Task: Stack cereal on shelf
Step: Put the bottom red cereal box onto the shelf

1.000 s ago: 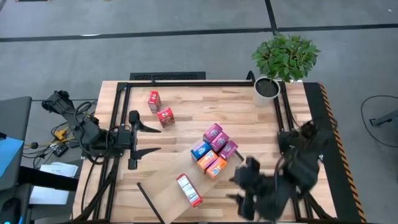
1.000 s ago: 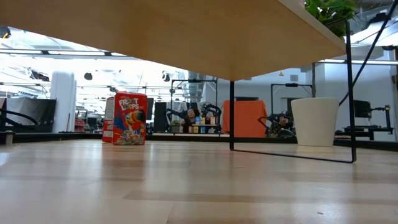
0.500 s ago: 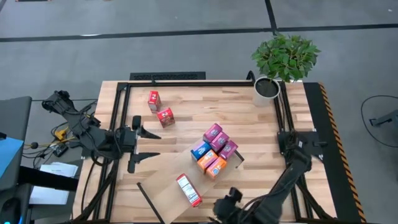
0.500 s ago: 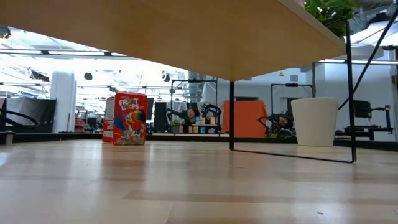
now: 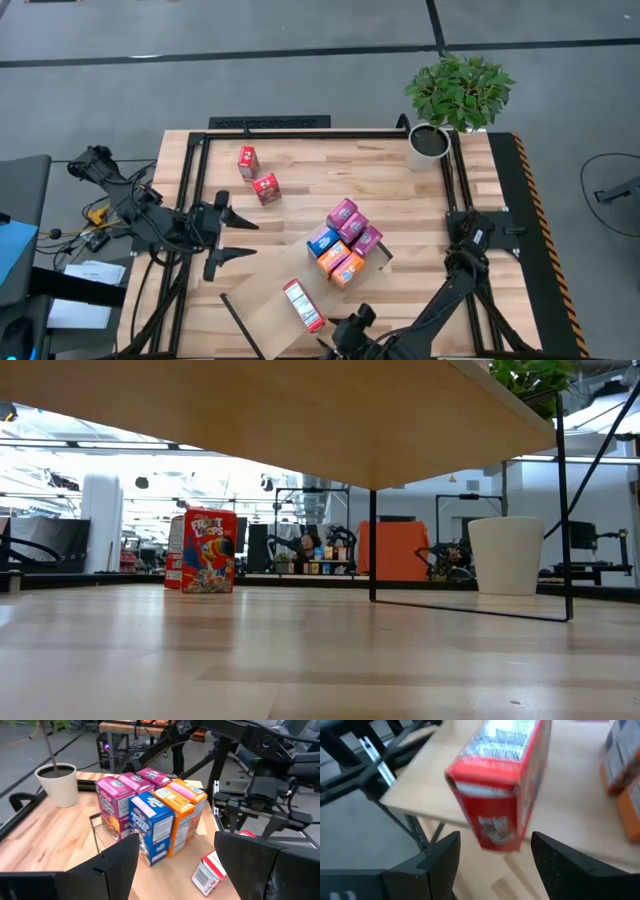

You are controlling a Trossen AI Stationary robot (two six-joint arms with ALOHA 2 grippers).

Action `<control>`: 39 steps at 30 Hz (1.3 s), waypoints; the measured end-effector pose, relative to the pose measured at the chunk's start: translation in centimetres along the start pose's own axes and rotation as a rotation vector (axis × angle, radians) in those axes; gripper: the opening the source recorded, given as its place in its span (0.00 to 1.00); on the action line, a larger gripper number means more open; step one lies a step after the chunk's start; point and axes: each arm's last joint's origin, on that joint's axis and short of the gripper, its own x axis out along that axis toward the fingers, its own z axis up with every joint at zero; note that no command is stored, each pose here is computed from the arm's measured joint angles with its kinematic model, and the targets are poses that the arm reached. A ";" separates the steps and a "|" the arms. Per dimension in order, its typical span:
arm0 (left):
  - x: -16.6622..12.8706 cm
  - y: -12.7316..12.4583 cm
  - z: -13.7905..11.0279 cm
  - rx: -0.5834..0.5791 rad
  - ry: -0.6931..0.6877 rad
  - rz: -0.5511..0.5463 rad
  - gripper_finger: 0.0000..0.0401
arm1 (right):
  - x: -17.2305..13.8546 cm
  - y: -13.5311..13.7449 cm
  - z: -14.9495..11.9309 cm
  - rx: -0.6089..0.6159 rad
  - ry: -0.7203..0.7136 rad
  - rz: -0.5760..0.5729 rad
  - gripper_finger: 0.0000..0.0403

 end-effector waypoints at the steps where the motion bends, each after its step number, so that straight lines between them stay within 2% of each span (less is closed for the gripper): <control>1: 0.0 0.0 0.0 0.001 0.002 -0.004 0.62 | 0.4 0.2 0.1 0.009 -0.008 0.010 0.67; 14: 0.0 0.1 -0.6 0.046 0.053 -0.014 0.62 | 2.7 -0.6 1.5 -0.016 0.021 -0.034 0.67; 19: 0.0 0.0 -0.7 0.049 0.072 -0.055 0.62 | 1.2 0.2 1.0 -0.005 0.190 0.073 0.67; 22: 0.0 0.0 -0.9 0.060 0.088 -0.053 0.62 | 0.0 0.8 -0.2 -0.010 0.352 0.164 0.67; 26: 0.0 0.1 -1.0 0.069 0.101 -0.048 0.62 | -1.4 1.8 -1.4 0.079 0.519 0.275 0.67; 28: 0.0 0.1 -1.0 0.070 0.102 -0.047 0.62 | -1.5 2.3 -1.8 0.070 0.559 0.326 0.67; 31: 0.0 0.1 -1.0 0.070 0.102 -0.047 0.62 | -1.1 2.7 -1.4 0.104 0.553 0.370 0.67; 35: 0.0 0.1 -1.0 0.070 0.102 -0.049 0.62 | -0.4 3.1 0.0 0.141 0.474 0.417 0.67; 39: 0.0 -0.1 -1.0 0.068 0.116 -0.092 0.62 | 0.0 3.4 1.3 0.162 0.423 0.471 0.67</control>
